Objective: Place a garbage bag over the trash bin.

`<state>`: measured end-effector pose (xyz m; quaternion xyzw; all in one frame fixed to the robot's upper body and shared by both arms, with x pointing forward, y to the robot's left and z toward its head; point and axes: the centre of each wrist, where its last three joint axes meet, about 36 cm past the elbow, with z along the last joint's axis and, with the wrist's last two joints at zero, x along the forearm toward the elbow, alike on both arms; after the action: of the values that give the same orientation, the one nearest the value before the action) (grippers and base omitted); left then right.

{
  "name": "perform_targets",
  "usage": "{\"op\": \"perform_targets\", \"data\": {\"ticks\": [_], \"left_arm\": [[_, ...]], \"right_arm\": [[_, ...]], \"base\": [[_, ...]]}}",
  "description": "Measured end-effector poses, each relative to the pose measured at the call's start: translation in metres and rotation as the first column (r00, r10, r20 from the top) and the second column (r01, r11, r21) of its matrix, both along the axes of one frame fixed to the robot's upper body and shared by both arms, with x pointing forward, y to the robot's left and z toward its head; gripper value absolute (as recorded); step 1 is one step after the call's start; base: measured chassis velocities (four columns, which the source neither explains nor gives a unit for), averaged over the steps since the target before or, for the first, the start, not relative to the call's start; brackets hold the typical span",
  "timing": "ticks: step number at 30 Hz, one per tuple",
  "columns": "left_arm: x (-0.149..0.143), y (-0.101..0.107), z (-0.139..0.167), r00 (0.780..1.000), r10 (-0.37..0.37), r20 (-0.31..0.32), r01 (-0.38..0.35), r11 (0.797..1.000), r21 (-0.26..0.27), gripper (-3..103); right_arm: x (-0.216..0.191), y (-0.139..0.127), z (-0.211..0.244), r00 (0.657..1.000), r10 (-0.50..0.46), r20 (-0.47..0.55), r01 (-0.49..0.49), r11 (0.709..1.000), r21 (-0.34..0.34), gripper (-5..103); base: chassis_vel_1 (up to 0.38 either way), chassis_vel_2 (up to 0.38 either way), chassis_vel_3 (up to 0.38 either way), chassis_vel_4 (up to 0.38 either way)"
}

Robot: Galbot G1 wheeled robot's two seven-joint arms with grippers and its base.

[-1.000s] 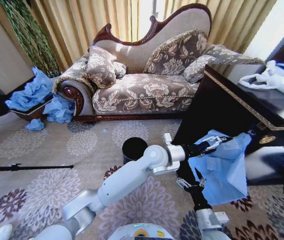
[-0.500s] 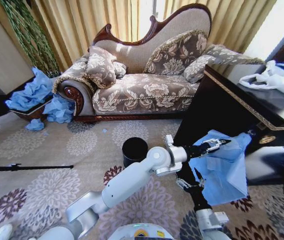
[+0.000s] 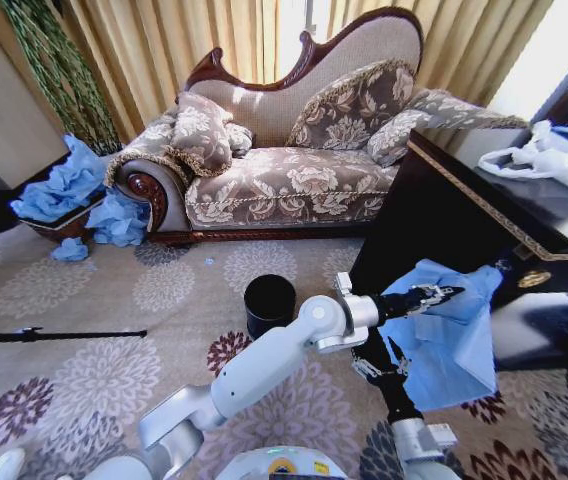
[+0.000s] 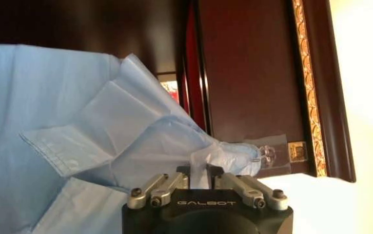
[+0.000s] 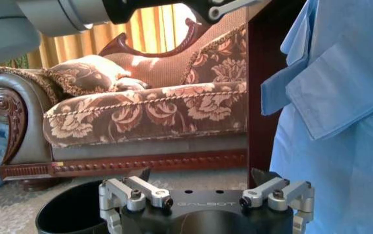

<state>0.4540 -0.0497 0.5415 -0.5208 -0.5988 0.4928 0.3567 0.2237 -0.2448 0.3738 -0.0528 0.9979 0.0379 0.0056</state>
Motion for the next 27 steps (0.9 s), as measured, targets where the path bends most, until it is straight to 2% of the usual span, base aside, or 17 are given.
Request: {"op": "perform_targets", "data": {"ticks": [1,3,4,5,6,19,27], "left_arm": [[0.001,0.001,0.000,1.000,0.005,0.003,-0.005,1.000,0.004,18],[0.002,0.003,0.001,1.000,0.012,0.004,-0.013,1.000,0.010,18],[0.004,0.004,0.002,1.000,0.018,0.005,-0.018,1.000,0.015,10],[0.005,0.006,0.003,1.000,0.024,0.006,-0.024,0.999,0.022,10],[0.006,0.007,0.003,1.000,0.027,0.007,-0.027,0.999,0.026,2],[0.003,0.009,0.001,1.000,0.022,0.006,-0.022,0.999,0.032,0],[0.000,0.032,0.000,0.999,0.046,0.022,-0.047,0.996,0.076,0]], "right_arm": [[0.000,0.000,0.000,1.000,-0.001,0.000,0.001,1.000,0.000,100],[0.000,0.000,0.000,1.000,-0.001,0.000,0.001,1.000,0.000,100],[0.000,0.000,0.000,1.000,-0.002,0.000,0.002,1.000,0.001,100],[0.000,0.000,0.000,1.000,-0.005,-0.001,0.005,1.000,0.002,100],[0.000,0.000,0.000,1.000,-0.006,-0.001,0.006,1.000,0.003,100],[0.001,-0.001,-0.001,1.000,-0.014,-0.006,0.014,1.000,0.008,100],[0.000,-0.001,-0.003,1.000,-0.017,-0.010,0.017,1.000,0.009,100]], "base": [[0.000,0.000,0.000,0.000],[0.000,0.000,0.000,0.000],[0.000,0.000,0.000,0.000],[0.000,0.000,0.000,0.000],[0.000,0.000,0.000,0.000],[0.000,0.000,0.000,0.000],[0.000,0.000,0.000,0.000]]}}
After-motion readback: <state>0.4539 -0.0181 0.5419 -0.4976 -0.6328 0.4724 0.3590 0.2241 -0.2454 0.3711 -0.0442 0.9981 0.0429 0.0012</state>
